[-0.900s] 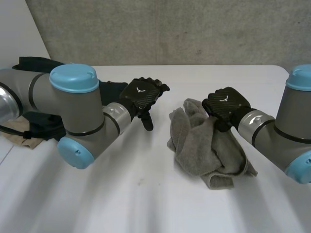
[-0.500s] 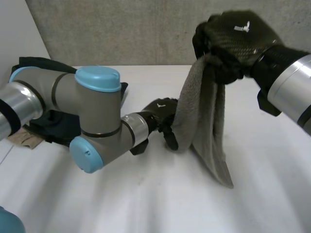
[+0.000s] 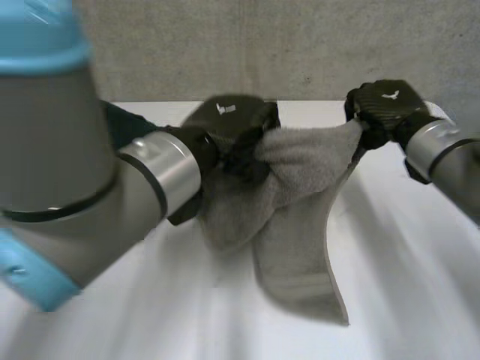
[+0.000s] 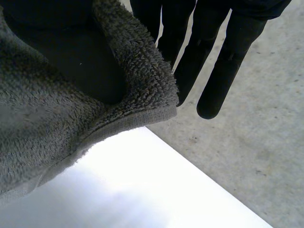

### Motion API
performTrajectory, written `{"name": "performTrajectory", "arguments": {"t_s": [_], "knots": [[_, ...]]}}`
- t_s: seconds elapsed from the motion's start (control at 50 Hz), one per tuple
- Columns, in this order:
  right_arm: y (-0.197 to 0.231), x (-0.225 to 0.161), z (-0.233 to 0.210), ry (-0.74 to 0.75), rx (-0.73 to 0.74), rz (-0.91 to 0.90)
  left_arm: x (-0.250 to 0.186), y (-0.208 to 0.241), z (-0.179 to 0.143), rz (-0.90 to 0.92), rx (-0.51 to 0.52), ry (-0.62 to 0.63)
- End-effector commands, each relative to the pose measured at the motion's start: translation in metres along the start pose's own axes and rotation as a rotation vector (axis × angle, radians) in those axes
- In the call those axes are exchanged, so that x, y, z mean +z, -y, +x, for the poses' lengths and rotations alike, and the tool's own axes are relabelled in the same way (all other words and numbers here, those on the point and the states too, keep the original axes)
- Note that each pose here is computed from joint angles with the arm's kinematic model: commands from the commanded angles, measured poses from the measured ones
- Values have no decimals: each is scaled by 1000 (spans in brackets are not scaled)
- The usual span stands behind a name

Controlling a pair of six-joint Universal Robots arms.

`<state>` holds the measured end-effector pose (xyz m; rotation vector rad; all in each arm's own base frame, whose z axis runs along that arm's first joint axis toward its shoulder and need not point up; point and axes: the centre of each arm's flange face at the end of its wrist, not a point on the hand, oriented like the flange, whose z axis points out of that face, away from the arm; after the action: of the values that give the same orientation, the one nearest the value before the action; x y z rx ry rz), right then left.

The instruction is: Fold the laundry.

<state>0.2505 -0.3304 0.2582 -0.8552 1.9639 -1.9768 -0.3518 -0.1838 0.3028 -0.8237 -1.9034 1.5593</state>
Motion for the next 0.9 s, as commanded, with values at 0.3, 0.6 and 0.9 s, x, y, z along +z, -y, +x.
{"name": "performTrajectory", "arguments": {"t_s": [0.3,0.6,0.9], "knots": [[-33,43,-53,-65,175,-22,27,-38,-51,-157,-99,284],[-37,-102,-88,114,10,-529,-5,-47,-114,-266,208,355],[-94,-100,-144,154,-56,-385,41,-109,-134,-377,271,276]]}}
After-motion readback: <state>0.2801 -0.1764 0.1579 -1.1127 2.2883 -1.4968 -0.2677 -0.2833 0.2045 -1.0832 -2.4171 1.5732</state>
